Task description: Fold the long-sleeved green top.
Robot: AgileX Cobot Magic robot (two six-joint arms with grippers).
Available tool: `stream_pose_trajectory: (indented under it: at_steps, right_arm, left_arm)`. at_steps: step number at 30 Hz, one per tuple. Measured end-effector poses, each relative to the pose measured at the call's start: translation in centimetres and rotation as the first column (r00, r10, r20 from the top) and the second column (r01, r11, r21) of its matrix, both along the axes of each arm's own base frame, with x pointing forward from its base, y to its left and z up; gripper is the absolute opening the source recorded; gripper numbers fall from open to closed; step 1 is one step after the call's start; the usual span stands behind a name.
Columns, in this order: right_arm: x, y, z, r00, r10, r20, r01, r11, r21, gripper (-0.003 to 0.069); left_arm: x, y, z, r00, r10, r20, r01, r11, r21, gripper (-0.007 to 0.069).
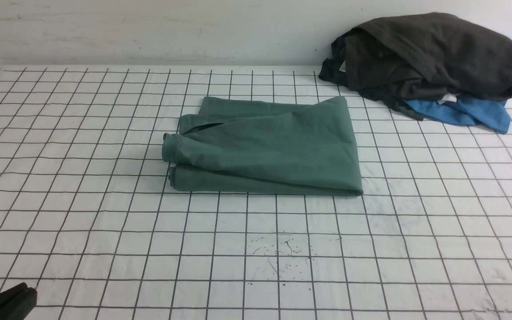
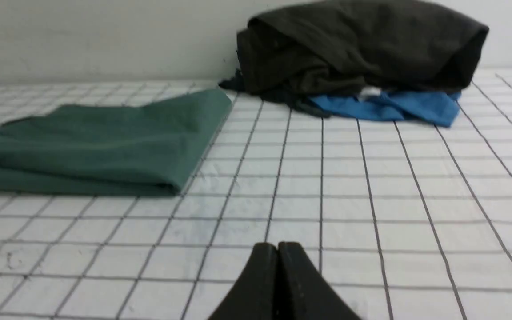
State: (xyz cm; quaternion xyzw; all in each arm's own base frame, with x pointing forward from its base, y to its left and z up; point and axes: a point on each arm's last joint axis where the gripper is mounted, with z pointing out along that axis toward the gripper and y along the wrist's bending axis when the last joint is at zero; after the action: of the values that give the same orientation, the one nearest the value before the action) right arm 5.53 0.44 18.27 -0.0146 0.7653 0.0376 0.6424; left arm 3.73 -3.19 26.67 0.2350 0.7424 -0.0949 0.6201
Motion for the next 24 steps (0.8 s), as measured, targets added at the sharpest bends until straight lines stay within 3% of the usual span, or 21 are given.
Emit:
stream_pose_trajectory:
  at_steps: [24]
  right_arm:
    - [-0.02, -0.07, -0.11, 1.000, -0.006, -0.011, 0.005, 0.999, -0.051, -0.0011]
  left_arm:
    - [-0.05, 0.04, -0.75, 1.000, 0.002, -0.007, -0.002, 1.000, 0.011, -0.0007]
